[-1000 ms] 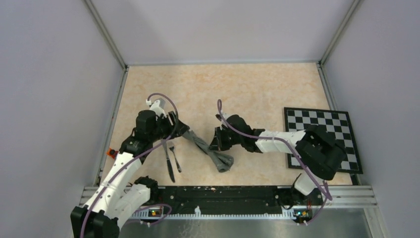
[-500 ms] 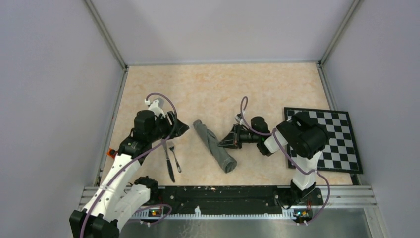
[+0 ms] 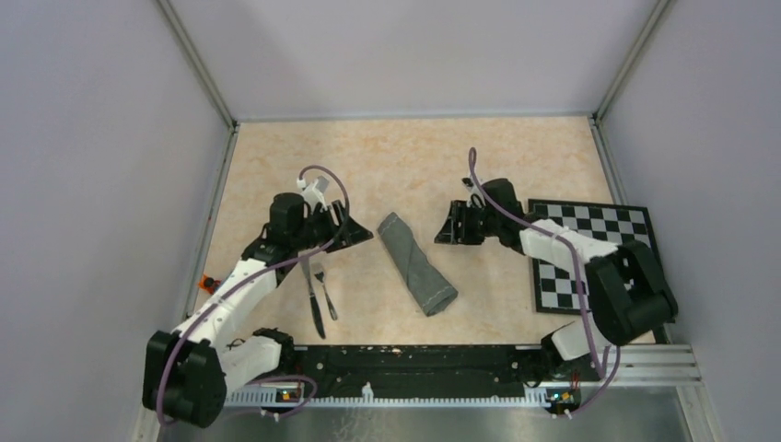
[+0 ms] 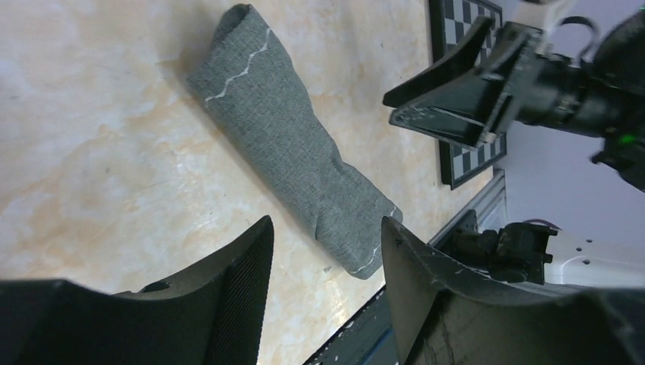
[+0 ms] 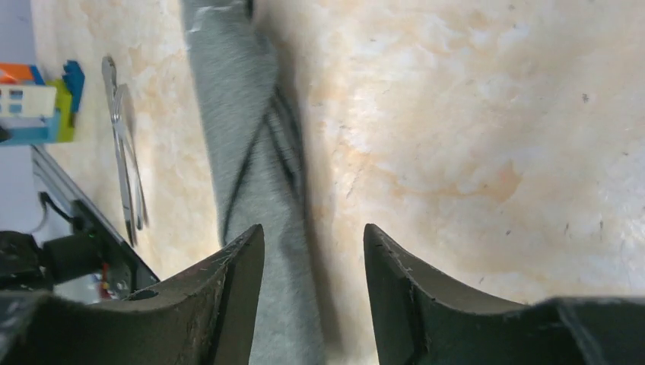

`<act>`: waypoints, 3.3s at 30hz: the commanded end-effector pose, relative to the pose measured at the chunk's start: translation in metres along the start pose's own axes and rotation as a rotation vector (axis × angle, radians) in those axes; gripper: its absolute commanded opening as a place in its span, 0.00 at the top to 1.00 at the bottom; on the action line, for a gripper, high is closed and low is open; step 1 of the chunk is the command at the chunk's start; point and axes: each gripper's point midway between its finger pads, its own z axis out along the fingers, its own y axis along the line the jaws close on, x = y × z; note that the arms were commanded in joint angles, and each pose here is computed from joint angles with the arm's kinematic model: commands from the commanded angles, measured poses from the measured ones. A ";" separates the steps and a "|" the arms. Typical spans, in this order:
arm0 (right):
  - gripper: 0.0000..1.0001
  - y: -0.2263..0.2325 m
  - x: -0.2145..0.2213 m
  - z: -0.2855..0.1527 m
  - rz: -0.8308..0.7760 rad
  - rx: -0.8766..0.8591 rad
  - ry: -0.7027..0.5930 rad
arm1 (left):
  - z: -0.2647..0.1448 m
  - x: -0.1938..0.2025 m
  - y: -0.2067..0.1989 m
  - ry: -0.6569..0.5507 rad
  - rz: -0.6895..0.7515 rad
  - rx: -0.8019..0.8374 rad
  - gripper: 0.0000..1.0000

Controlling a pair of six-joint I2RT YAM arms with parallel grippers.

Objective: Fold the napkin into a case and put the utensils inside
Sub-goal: Turn over the smaller rectangle-folded napkin at the center of the board, then smooth out the smaller rectangle-folded napkin at the center of the board, then move the smaller rectangle-folded napkin to the center of the board.

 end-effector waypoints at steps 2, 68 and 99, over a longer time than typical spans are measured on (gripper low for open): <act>0.53 0.038 0.035 -0.030 -0.249 0.082 0.105 | 0.036 -0.005 -0.031 0.029 0.012 0.179 0.42; 0.61 0.070 0.160 -0.014 -0.201 -0.158 0.230 | 0.065 -0.006 -0.039 0.133 0.188 0.105 0.31; 0.78 -0.015 0.128 -0.045 0.007 0.103 0.028 | 0.179 0.087 -0.024 0.337 0.089 0.144 0.50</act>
